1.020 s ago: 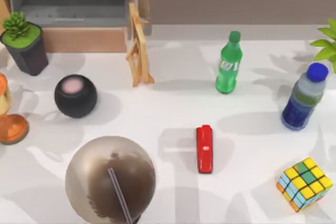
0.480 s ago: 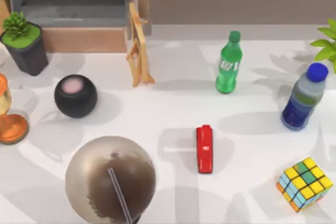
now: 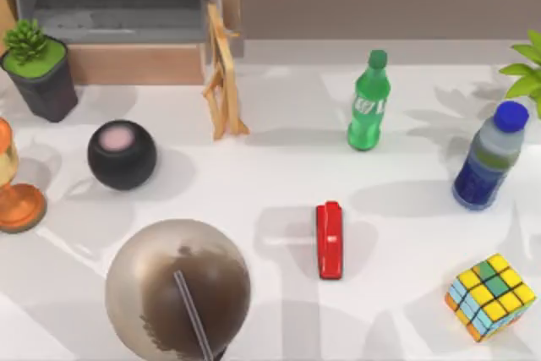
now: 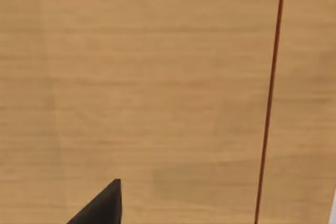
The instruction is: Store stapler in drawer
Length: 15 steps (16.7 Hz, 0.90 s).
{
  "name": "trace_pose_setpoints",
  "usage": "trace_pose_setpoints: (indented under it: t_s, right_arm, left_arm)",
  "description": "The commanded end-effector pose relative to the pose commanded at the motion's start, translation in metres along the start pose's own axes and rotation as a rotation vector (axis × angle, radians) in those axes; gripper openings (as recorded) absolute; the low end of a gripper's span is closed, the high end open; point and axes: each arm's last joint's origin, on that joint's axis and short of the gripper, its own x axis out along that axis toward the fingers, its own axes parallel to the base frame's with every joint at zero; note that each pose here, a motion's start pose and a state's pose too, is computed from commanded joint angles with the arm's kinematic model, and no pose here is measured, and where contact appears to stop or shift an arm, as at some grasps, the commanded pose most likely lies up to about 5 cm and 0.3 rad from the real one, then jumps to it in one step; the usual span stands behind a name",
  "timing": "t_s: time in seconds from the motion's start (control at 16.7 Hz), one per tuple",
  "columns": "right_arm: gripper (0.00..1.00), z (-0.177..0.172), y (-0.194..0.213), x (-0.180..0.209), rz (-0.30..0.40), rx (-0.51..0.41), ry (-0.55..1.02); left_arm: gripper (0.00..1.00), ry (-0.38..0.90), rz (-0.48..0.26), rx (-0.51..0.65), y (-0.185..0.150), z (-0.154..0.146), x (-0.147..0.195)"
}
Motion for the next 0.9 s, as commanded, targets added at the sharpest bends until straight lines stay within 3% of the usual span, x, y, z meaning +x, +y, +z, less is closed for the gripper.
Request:
trace_pose_setpoints:
  t_s: [0.18,0.9]
  right_arm:
    - [1.00,0.0000,0.0000,0.0000,0.000,0.000,0.000]
    - [1.00,0.0000,0.0000,0.0000,0.000,0.000,0.000]
  left_arm:
    - [1.00,0.000,0.000,0.000,0.0000,0.0000,0.0001]
    - [0.10,0.000,0.000,0.000,0.0000,0.0000,0.0001]
